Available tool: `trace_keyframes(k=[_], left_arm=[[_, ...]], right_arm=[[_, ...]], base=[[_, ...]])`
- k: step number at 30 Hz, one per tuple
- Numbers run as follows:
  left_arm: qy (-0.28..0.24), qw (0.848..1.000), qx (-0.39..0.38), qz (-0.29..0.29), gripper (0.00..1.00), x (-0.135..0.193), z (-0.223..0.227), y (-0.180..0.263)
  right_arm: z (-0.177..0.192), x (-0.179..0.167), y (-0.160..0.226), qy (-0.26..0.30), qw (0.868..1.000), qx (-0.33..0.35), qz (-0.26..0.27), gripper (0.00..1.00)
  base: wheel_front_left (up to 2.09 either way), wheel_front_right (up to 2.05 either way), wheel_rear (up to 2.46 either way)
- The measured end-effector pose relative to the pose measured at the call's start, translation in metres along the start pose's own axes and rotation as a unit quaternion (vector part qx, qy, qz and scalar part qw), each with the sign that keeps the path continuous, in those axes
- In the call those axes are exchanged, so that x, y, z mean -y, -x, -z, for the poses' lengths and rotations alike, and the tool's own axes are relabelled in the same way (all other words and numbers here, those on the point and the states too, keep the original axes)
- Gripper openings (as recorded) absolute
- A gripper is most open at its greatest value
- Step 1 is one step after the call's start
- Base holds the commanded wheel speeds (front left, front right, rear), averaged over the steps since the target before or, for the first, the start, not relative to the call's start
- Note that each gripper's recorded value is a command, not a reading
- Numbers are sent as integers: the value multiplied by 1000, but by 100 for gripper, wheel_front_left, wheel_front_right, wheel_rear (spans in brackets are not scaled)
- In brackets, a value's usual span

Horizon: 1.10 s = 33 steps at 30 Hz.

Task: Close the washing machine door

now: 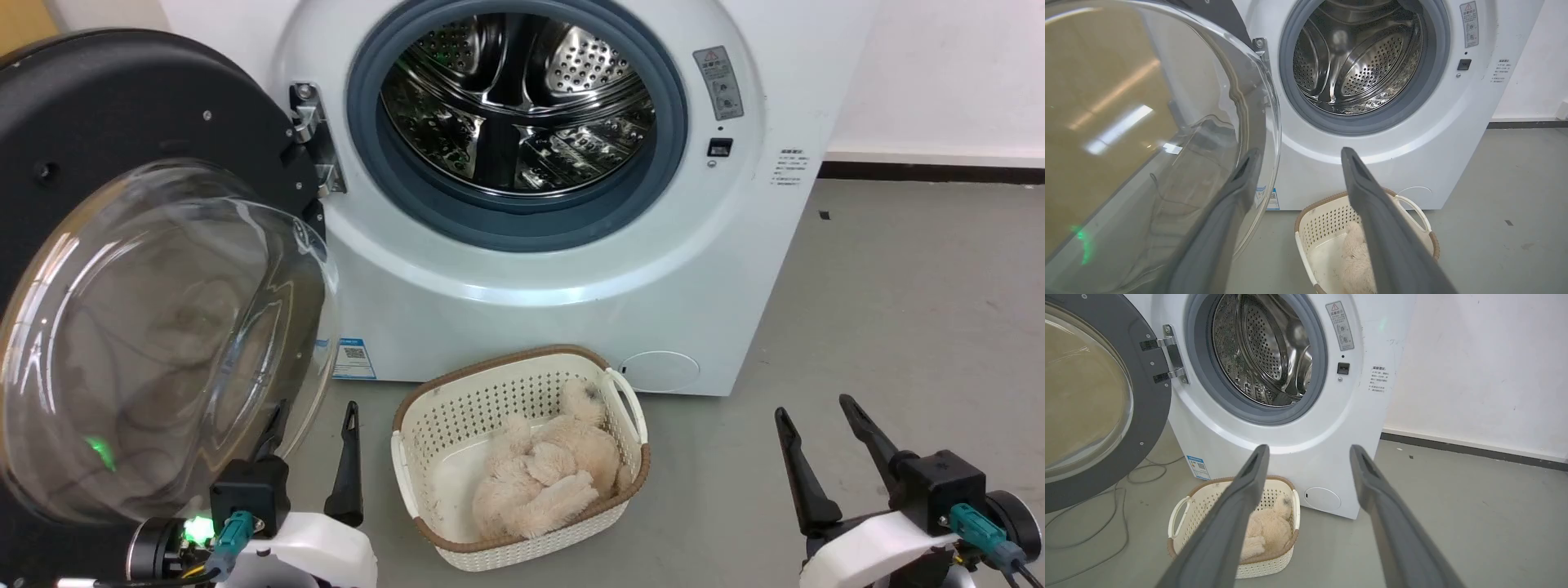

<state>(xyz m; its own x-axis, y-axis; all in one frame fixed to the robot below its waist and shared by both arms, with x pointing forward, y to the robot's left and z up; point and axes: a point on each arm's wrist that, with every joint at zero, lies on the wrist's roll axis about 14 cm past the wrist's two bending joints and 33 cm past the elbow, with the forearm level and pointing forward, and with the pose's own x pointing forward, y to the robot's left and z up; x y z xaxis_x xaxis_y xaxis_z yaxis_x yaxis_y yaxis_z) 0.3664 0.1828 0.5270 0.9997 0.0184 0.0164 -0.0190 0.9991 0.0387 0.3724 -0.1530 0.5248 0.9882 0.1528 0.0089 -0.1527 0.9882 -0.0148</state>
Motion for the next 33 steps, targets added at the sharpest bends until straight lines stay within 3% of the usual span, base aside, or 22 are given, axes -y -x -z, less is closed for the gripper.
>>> trace_keyframes(k=[33], left_arm=[[9, 995, 40, -85, 100, -51, -13, 34]], right_arm=[[-6, -59, -24, -29, 995, 28, -90, 100]], base=[[0, 0, 0]])
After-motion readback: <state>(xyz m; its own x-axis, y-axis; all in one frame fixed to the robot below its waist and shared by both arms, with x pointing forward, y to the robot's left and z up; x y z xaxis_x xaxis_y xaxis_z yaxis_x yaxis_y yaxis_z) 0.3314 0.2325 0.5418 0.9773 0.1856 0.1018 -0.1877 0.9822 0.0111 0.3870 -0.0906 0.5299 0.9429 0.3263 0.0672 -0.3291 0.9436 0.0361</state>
